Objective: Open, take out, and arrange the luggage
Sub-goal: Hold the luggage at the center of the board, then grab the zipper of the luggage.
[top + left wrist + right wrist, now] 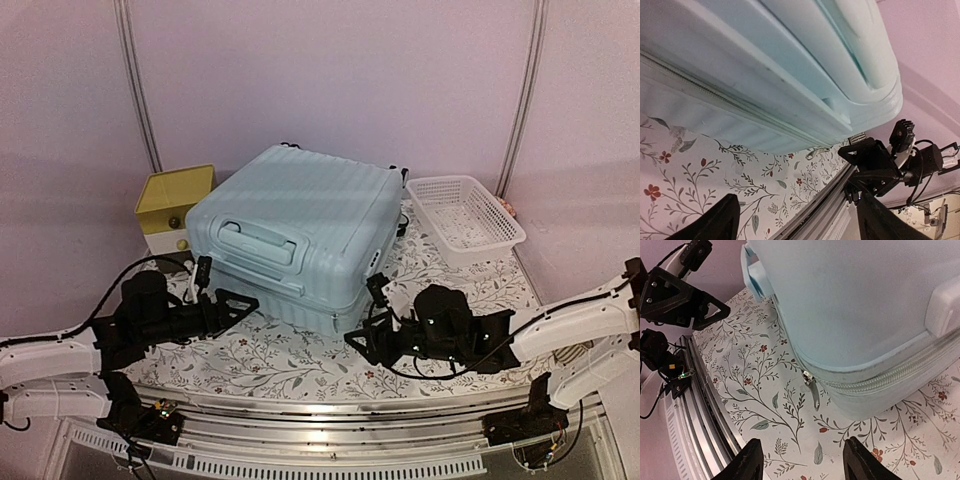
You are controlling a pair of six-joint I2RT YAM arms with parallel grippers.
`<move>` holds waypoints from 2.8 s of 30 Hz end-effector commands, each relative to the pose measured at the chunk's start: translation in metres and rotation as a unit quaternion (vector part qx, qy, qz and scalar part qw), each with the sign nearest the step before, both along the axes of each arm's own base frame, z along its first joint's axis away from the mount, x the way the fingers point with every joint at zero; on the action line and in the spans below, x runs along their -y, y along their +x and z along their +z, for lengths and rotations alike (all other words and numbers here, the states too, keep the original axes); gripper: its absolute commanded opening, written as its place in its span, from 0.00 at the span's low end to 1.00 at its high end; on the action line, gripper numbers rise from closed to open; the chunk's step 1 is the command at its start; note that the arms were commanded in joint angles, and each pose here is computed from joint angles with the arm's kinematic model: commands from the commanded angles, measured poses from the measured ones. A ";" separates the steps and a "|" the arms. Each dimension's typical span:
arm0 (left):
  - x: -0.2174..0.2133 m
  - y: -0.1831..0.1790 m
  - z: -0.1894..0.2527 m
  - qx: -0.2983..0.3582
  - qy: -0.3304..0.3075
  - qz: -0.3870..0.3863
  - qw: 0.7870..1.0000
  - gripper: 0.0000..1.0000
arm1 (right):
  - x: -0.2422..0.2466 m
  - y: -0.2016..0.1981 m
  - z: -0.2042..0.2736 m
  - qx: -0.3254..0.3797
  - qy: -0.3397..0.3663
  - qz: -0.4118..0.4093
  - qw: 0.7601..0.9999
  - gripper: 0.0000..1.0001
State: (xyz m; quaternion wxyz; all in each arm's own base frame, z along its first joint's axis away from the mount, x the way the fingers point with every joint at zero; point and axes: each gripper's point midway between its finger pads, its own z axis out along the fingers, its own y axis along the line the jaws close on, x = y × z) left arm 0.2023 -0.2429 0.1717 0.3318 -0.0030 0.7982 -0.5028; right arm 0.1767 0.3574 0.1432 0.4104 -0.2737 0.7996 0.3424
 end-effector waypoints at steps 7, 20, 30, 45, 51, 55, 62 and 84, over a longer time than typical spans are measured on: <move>0.018 0.017 0.024 0.001 -0.097 0.031 0.995 0.86 | -0.026 0.022 -0.007 0.020 0.058 -0.077 0.995 0.49; 0.005 0.030 0.022 -0.002 -0.152 0.086 0.985 0.84 | -0.040 0.020 -0.023 0.001 0.055 -0.079 0.995 0.41; 0.022 0.048 0.017 -0.053 -0.174 0.097 0.979 0.77 | -0.047 0.020 -0.021 -0.001 0.059 -0.076 0.995 0.40; 0.036 0.066 0.027 -0.029 -0.201 0.102 0.974 0.64 | -0.039 0.022 -0.024 -0.008 0.061 -0.098 0.993 0.40; 0.055 0.072 0.034 -0.008 -0.200 0.072 0.977 0.59 | -0.034 0.025 -0.024 -0.007 0.061 -0.111 0.992 0.42; 0.054 0.076 0.037 0.002 -0.222 0.078 0.972 0.45 | -0.026 0.026 -0.024 -0.007 0.063 -0.125 0.990 0.43; 0.067 0.078 0.049 0.014 -0.247 0.071 0.966 0.22 | -0.015 0.028 -0.024 -0.010 0.067 -0.144 0.987 0.43; 0.091 0.060 0.111 0.051 -0.295 0.044 0.953 0.10 | -0.003 0.051 -0.027 -0.016 0.059 -0.194 0.979 0.41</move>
